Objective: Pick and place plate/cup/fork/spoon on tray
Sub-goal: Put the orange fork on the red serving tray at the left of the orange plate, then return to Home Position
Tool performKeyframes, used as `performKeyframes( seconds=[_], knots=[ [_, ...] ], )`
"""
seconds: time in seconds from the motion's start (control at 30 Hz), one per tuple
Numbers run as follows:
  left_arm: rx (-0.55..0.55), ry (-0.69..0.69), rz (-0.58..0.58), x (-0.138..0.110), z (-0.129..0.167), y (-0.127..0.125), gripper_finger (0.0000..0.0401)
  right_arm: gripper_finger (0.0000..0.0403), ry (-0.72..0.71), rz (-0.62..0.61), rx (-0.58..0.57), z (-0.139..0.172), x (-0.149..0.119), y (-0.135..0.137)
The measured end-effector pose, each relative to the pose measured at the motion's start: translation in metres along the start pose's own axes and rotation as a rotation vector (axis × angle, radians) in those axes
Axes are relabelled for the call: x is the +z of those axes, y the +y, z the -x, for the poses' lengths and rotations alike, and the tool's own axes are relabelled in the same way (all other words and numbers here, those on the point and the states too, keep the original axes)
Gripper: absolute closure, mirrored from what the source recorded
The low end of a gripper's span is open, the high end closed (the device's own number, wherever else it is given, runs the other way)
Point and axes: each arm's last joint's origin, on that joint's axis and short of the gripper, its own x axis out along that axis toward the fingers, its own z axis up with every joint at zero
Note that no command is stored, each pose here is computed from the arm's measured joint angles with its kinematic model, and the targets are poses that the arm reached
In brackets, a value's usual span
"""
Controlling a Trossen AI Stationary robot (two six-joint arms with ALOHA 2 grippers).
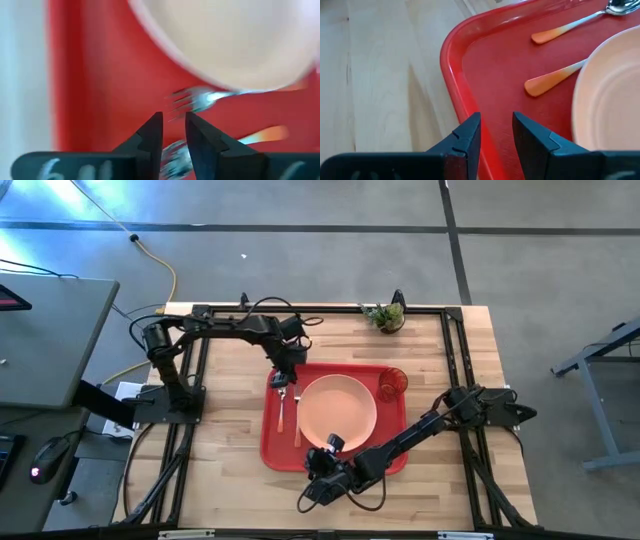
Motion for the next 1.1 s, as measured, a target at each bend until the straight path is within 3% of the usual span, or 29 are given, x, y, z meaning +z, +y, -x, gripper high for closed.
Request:
performKeyframes(
  seconds=[0.2,0.4,0.5,0.7,0.83,1.1],
  knots=[
    [0.286,0.098,0.023,-0.002,0.012,0.004,0.0314,0.03,-0.042,0.026,-0.047,0.0,0.001,-0.001],
    [0.2,-0.061,0.053,0.005,0.043,-0.014,0.0324,0.03,-0.049,0.071,-0.041,0.001,0.002,0.0],
    [0.18,-0.187,0.026,0.003,0.057,-0.031,0.0335,0.03,-0.094,0.13,-0.042,0.009,0.006,0.004],
    [0.105,-0.635,-0.111,-0.016,0.064,-0.074,0.0364,0.03,-0.147,0.477,-0.036,0.032,0.03,0.002],
    [0.152,-0.863,-0.197,-0.034,0.059,-0.105,0.0385,0.03,-0.129,0.499,0.046,0.024,0.072,-0.029],
    [0.156,-1.139,-0.429,-0.064,0.071,-0.149,0.04,0.03,-0.032,0.474,0.307,-0.018,0.12,-0.101]
  ],
)
